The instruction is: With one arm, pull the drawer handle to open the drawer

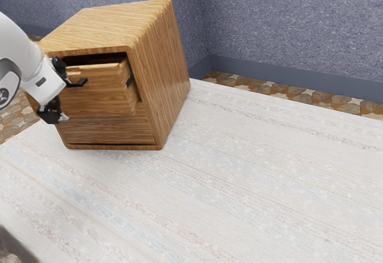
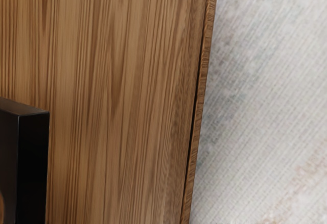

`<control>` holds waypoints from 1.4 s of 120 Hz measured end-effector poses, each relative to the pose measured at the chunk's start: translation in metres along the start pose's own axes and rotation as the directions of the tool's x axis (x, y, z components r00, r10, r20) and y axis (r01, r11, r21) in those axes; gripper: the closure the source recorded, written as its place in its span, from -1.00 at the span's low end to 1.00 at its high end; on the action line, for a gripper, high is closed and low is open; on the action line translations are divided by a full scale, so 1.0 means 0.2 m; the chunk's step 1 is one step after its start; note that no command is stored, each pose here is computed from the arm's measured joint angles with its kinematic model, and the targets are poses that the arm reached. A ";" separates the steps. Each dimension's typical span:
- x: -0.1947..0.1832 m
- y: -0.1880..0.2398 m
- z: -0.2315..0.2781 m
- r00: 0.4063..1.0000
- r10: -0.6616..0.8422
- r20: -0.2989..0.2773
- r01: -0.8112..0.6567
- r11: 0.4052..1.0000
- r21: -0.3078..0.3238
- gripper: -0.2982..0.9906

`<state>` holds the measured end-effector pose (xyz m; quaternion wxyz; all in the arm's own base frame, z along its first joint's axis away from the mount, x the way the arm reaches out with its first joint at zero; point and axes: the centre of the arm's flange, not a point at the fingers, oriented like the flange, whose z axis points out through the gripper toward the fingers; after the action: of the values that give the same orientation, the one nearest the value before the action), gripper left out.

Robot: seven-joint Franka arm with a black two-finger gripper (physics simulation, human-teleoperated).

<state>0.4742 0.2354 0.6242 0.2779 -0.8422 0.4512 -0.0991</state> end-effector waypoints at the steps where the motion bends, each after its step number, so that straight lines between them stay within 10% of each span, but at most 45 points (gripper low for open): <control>1: 0.00 0.00 0.00 1.000 0.000 -0.001 0.000 1.000 -0.001 -0.52; 168: -0.16 0.48 -0.47 0.999 0.020 -0.036 -0.021 1.000 -0.022 -0.53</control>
<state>0.3490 0.1832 0.6496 0.2614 -0.8388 0.4657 -0.1061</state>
